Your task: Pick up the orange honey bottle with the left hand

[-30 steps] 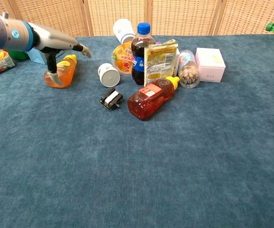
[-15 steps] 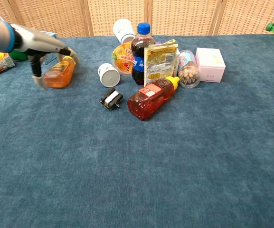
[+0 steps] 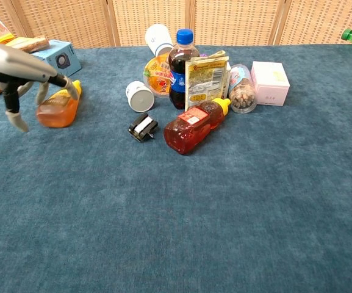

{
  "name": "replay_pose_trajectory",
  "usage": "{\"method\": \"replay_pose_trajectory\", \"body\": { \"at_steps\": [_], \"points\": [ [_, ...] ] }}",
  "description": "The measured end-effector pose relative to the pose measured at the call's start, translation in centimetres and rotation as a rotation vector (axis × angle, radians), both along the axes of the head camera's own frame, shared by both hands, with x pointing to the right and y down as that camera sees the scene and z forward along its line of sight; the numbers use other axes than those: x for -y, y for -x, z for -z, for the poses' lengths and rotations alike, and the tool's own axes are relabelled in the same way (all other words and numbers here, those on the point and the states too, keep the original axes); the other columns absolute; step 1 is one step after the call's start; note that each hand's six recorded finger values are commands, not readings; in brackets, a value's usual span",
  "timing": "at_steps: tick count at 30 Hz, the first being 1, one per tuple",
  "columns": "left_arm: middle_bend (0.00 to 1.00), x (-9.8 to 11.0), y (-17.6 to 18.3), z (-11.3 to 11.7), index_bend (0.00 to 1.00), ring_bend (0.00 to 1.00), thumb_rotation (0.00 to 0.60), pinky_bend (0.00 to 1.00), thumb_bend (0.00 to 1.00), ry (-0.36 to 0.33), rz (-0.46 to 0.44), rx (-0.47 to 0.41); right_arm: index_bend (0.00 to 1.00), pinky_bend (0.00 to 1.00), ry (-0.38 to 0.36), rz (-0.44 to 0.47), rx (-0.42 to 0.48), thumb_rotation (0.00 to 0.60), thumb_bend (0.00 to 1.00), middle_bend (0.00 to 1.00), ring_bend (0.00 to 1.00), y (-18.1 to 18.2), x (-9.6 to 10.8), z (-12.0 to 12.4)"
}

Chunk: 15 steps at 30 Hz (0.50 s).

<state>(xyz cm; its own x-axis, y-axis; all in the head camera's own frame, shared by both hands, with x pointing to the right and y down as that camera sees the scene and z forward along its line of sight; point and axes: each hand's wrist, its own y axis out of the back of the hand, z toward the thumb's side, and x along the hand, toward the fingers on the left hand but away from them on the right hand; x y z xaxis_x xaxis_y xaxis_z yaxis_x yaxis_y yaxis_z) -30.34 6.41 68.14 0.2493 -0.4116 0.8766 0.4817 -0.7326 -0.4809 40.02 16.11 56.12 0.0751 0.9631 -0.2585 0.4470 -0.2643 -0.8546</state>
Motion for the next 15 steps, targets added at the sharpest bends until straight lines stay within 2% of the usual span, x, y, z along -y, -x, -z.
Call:
{"method": "replay_pose_trajectory", "body": {
  "at_steps": [3,6,10,13,15],
  "points": [
    [0.35,-1.2,0.2,0.9,0.17,0.51,0.600,0.58,0.17,0.030,-0.019,-0.001,0.00,0.00,0.001,0.001,0.000,0.600,0.00,0.00,0.00,0.0,0.0,0.0],
    [0.38,-2.1,0.7,2.1,0.17,0.54,0.600,0.59,0.17,0.047,-0.031,0.001,0.00,0.00,0.001,0.003,-0.001,0.600,0.00,0.00,0.00,0.1,0.0,0.0],
    [0.37,-2.0,1.5,3.6,0.19,0.55,0.600,0.59,0.17,0.023,-0.045,-0.001,0.00,0.00,0.001,0.003,-0.001,0.600,0.00,0.00,0.00,0.1,0.0,0.0],
    [0.31,-1.7,1.7,4.3,0.19,0.53,0.600,0.58,0.17,-0.015,-0.052,-0.027,0.00,0.00,0.002,0.004,-0.002,0.600,0.00,0.00,0.00,0.1,0.0,0.0],
    [0.19,-1.5,1.8,4.8,0.18,0.40,0.600,0.55,0.17,-0.048,-0.068,-0.048,0.00,0.00,0.003,0.004,-0.004,0.600,0.00,0.00,0.00,0.1,0.0,-0.1]
  ]
}}
